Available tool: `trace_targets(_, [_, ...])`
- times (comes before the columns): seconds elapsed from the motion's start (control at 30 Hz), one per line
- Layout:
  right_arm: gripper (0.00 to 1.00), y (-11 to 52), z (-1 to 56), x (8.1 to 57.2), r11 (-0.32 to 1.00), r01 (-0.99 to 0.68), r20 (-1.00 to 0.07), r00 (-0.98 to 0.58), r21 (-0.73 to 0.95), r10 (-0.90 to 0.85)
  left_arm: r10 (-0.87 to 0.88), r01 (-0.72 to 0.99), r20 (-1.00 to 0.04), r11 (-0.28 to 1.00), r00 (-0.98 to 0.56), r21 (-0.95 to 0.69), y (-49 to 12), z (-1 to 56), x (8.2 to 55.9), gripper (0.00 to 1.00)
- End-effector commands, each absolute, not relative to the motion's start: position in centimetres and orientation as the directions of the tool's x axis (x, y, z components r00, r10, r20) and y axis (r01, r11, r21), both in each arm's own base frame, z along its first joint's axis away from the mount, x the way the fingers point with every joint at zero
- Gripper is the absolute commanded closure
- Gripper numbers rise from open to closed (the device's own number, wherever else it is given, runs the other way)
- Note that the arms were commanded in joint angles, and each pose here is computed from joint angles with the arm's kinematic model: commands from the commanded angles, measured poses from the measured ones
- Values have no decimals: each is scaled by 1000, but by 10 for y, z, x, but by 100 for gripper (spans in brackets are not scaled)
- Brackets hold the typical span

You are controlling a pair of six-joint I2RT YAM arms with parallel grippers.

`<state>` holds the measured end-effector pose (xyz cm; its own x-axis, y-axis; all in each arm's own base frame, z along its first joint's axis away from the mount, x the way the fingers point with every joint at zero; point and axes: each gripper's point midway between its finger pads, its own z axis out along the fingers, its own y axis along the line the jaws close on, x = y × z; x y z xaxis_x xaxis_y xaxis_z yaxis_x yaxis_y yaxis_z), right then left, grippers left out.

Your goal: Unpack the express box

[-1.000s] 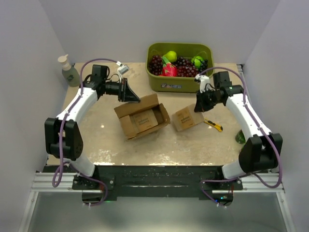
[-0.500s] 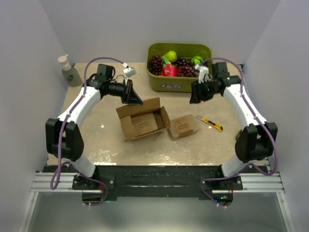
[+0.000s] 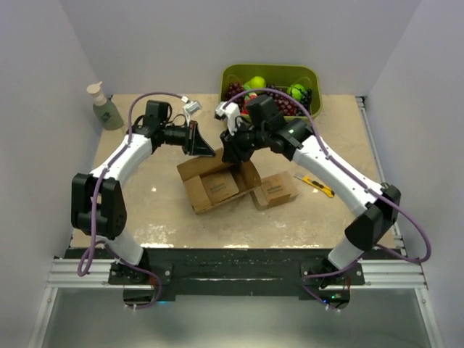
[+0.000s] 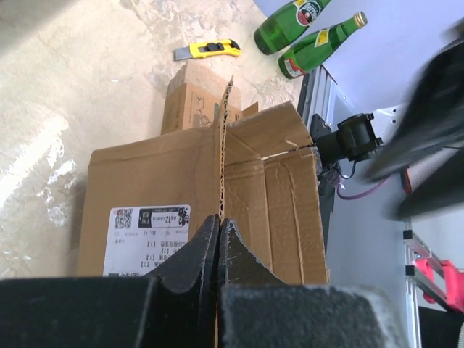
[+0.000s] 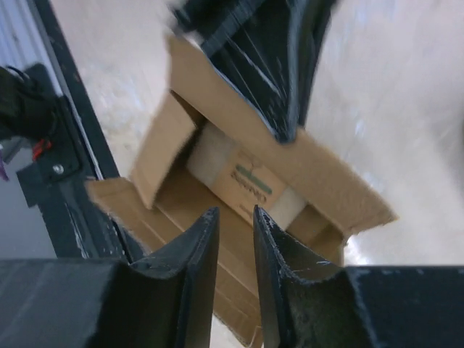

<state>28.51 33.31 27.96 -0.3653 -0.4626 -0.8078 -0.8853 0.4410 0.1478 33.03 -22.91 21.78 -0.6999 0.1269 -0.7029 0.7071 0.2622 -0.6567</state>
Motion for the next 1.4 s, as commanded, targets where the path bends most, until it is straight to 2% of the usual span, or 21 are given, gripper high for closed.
trace_targets(0.0, [73, 315, 224, 286, 561, -801, -692, -526, 209, -494, 102, 686, -686, 254, -720, -682, -230, 222, 318, 100])
trace_targets(0.17, [76, 318, 179, 273, 566, -797, -617, -559, 213, -555, 54, 632, -640, 241, -767, -737, -230, 219, 305, 100])
trace_targets(0.33, [80, 311, 160, 251, 562, -809, -569, -547, 173, -614, 23, 645, -665, 269, -747, -715, -228, 227, 303, 100])
trace_targets(0.47, [79, 285, 144, 235, 584, -805, -528, -542, 103, -654, -8, 632, -670, 324, -742, -704, -224, 229, 304, 100])
trace_targets(0.57, [72, 280, 135, 213, 557, -812, -507, -559, 175, -656, -38, 634, -684, 340, -728, -694, -222, 231, 299, 100])
trace_targets(0.63, [66, 289, 141, 214, 531, -826, -553, -537, 190, -637, -72, 653, -703, 313, -707, -689, -223, 231, 293, 100])
trace_targets(0.7, [61, 300, 144, 219, 515, -833, -596, -522, 203, -610, -101, 583, -625, 270, -774, -766, -226, 226, 284, 100])
trace_targets(0.73, [55, 312, 144, 230, 513, -836, -634, -506, 194, -584, -112, 583, -621, 252, -776, -773, -225, 220, 279, 100])
trace_targets(0.77, [53, 317, 144, 237, 521, -832, -646, -506, 191, -572, -116, 561, -600, 249, -792, -789, -225, 218, 276, 100])
trace_targets(0.83, [46, 328, 138, 245, 515, -834, -648, -505, 198, -570, -104, 540, -580, 261, -808, -800, -224, 209, 272, 100])
trace_targets(0.9, [35, 336, 127, 252, 527, -824, -635, -523, 206, -569, -104, 527, -564, 252, -819, -812, -224, 206, 269, 100])
trace_targets(0.93, [33, 339, 125, 253, 525, -824, -637, -524, 212, -565, -113, 517, -556, 253, -823, -818, -222, 201, 270, 100])
trace_targets(1.13, [29, 330, 93, 242, 631, -748, -527, -629, 208, -572, -233, 338, -418, 316, -878, -887, -194, 167, 278, 100])
trace_targets(1.27, [25, 294, 58, 214, 684, -716, -413, -669, 136, -618, -276, 334, -433, 340, -858, -879, -186, 163, 276, 100])
trace_targets(1.37, [21, 273, 51, 221, 726, -686, -402, -675, 37, -618, -269, 353, -447, 332, -853, -875, -186, 162, 270, 100])
